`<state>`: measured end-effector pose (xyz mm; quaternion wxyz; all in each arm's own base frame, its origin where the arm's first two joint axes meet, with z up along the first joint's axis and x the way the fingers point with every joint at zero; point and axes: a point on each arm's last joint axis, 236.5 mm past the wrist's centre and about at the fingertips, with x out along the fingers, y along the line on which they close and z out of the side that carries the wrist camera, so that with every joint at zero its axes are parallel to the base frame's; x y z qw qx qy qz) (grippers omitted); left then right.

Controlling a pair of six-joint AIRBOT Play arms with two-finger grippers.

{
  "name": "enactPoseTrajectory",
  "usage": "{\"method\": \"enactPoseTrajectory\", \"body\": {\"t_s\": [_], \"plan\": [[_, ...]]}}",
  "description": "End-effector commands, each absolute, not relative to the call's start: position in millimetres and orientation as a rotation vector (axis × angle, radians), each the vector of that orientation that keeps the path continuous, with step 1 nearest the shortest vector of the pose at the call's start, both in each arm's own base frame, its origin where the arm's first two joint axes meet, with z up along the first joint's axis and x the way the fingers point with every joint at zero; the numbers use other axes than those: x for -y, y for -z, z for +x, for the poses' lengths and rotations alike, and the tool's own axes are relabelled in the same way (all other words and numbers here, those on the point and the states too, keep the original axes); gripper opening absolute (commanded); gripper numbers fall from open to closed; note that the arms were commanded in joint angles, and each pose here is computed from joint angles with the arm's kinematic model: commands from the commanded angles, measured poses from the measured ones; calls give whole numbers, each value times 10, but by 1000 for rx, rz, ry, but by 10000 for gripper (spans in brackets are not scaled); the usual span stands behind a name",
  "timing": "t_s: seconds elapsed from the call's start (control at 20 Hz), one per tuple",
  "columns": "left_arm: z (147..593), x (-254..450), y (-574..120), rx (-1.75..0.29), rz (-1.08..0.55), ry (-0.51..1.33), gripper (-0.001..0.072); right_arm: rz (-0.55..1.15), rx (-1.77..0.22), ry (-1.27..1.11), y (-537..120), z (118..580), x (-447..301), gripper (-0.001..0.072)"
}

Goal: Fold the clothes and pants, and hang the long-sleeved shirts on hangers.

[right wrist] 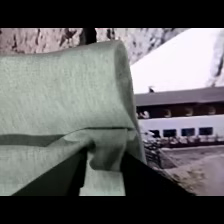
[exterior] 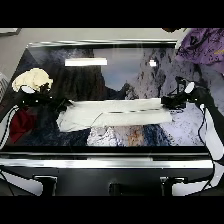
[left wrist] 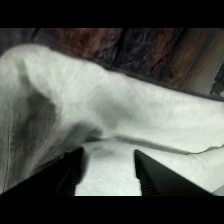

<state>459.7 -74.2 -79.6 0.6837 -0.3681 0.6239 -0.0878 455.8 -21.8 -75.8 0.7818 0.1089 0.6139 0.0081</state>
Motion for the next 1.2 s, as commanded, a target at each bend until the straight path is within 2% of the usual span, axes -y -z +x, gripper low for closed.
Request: {"method": "enactPoseTrajectory", "body": {"t_s": [0.0, 0.1, 0.25, 0.3, 0.35, 0.5, 0.9, 0.95, 1.0, 1.05, 1.1, 1.15], "plan": [[4736, 732, 685, -1363, -810, 210, 463, 335, -1333, 0, 604, 4606, 206, 417], [4839, 662, 437, -1312, -796, 226, 465, 452, -1293, 11, 319, 4684, 452, 470], [4959, 520, 63, -1224, -771, 230, 476, 694, -1291, -9, 263, 4521, 853, 490], [4970, 474, -8, -1207, -756, 226, 476, 767, -1320, -56, 325, 4421, 869, 572], [4966, 445, -56, -1198, -741, 221, 476, 821, -1346, -120, 391, 4345, 825, 596], [4923, 438, -111, -1201, -721, 223, 476, 827, -1439, -239, 655, 4180, 689, 596], [4855, 499, -94, -1234, -721, 238, 476, 856, -1440, -346, 1015, 4369, 305, 585], [4854, 508, -94, -1235, -720, 240, 476, 841, -1453, -355, 1058, 4377, 218, 556], [4852, 521, -94, -1236, -718, 242, 476, 820, -1459, -362, 1082, 4394, 143, 466], [4851, 548, -99, -1237, -719, 247, 476, 801, -1467, -374, 1085, 4401, 58, 346], [4847, 592, -109, -1240, -721, 257, 474, 790, -1473, -387, 1069, 4401, -15, 197], [4844, 657, -118, -1243, -725, 268, 436, 782, -1477, -400, 1022, 4397, -57, 31]]}}
